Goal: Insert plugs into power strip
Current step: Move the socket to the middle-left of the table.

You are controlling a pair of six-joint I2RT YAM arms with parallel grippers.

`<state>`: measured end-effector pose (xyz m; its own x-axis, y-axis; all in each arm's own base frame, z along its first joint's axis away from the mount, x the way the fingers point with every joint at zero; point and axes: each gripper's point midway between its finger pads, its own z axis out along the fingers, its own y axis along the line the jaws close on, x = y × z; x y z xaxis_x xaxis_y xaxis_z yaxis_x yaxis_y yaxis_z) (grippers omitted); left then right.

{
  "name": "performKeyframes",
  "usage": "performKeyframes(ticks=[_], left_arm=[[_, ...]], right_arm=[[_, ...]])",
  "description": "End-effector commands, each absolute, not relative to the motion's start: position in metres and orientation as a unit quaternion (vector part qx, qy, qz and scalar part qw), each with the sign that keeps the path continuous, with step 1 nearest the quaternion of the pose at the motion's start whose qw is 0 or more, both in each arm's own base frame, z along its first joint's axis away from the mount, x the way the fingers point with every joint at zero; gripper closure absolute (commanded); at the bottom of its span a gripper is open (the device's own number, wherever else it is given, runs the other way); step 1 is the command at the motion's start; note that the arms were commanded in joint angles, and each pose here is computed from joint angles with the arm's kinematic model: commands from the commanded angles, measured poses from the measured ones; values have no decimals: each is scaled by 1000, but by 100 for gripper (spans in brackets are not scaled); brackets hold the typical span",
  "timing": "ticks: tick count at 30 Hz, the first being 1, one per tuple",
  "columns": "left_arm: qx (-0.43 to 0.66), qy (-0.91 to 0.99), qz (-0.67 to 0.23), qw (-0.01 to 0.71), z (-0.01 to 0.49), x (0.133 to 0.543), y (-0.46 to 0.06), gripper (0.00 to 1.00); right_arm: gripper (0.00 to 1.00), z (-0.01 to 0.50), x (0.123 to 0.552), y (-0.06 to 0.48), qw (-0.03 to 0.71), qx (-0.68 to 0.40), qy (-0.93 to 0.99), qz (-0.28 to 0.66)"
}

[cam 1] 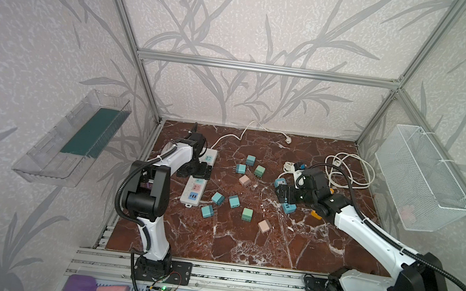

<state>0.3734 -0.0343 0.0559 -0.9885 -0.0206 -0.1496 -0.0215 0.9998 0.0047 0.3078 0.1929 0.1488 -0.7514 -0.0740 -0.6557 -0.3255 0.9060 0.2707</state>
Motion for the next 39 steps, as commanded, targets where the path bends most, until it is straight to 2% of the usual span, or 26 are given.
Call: performKeyframes(ticks=[1,10,13,15,17,25,30,39], left_arm=[[9,999,5,49,49,371,-34,1],[1,999,20,30,32,370,-27,1],[-18,999,18,28,29,370,-29,11],[-42,999,6,28,29,369,-36,25],[-62,998,5,28,25,365,-43,31],[-103,992,49,61,16,336,-62,33],[-130,988,20,79,16,321,-84,34],[-167,982,-6,90,5,322,-124,35]], right_arm=[[1,146,305,195,336,-118,915,189],[1,144,305,195,336,-118,915,192],[1,143,304,194,336,-117,915,191],[1,143,304,194,338,-114,915,190],[1,143,305,194,338,-112,915,191],[1,149,302,190,348,-110,911,191],[1,150,301,189,352,-107,910,192],[1,147,301,187,352,-103,911,187]])
